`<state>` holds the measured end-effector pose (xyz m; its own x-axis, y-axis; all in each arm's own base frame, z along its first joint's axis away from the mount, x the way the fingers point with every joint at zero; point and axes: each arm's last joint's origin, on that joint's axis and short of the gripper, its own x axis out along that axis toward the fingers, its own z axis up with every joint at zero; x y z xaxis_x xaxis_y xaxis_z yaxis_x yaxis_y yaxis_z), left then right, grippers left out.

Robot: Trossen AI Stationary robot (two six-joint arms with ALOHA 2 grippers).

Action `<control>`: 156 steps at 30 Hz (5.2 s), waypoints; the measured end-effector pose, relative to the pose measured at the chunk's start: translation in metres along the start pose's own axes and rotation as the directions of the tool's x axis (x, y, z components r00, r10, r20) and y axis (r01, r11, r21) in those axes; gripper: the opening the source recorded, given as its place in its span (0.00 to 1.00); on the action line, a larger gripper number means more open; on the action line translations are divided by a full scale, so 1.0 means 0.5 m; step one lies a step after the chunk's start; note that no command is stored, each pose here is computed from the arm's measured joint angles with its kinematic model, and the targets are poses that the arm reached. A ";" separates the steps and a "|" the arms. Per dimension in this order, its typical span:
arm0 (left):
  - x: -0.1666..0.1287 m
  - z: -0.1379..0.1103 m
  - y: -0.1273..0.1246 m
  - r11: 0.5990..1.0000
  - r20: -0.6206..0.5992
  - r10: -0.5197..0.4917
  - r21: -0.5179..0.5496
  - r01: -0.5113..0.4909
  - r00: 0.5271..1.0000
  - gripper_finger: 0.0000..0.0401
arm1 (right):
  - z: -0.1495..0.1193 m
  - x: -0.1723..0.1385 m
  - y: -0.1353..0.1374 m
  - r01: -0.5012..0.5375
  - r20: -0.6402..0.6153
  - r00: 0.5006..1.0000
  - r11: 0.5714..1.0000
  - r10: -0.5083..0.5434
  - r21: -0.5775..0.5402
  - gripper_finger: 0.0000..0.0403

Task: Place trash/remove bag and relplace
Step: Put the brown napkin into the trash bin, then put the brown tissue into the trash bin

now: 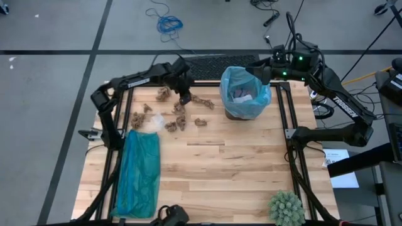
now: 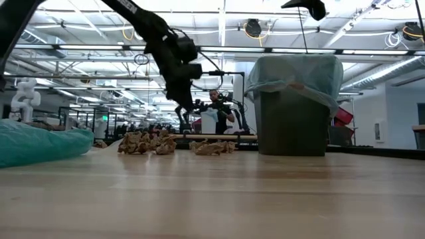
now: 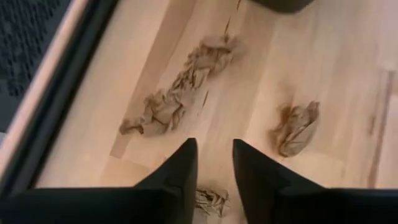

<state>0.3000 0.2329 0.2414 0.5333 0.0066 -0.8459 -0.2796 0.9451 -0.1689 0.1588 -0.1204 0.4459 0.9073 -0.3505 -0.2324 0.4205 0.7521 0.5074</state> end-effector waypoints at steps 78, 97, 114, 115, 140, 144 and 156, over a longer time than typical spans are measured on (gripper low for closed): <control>-0.087 0.341 -0.197 0.963 0.687 -0.268 0.185 0.194 0.675 0.36 | 0.037 -0.004 0.018 -0.036 0.196 0.978 0.981 0.074 -0.190 0.57; -0.206 0.190 -0.078 0.979 0.199 0.181 -0.130 -0.157 0.963 0.36 | 0.038 -0.004 0.019 -0.033 0.199 0.977 0.977 0.076 -0.210 0.57; 0.022 0.093 -0.008 1.000 0.146 0.028 -0.016 -0.026 0.989 0.05 | 0.038 -0.004 0.019 -0.043 0.199 0.977 0.981 0.081 -0.187 0.57; 0.029 0.092 -0.007 1.000 0.140 0.024 -0.023 -0.021 0.990 0.07 | 0.038 -0.005 0.019 -0.043 0.200 0.977 0.981 0.081 -0.187 0.57; 0.215 0.074 -0.024 0.993 0.011 0.105 -0.060 -0.104 0.994 0.54 | 0.038 -0.004 0.019 -0.042 0.203 0.976 0.986 0.074 -0.160 0.57; 0.222 0.075 -0.018 0.980 0.016 0.183 -0.082 -0.181 0.983 0.52 | 0.038 -0.004 0.019 -0.042 0.203 0.976 0.986 0.074 -0.160 0.57; 0.220 0.073 -0.014 0.990 0.011 0.132 -0.040 -0.132 0.991 0.03 | 0.038 -0.004 0.019 -0.042 0.203 0.976 0.986 0.075 -0.160 0.57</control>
<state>0.3898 0.2387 0.1678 0.5003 0.1352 -0.8553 -0.3788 0.9224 -0.0758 0.1607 -0.1233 0.4670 0.9166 -0.3992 -0.0207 0.3770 0.8459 0.3773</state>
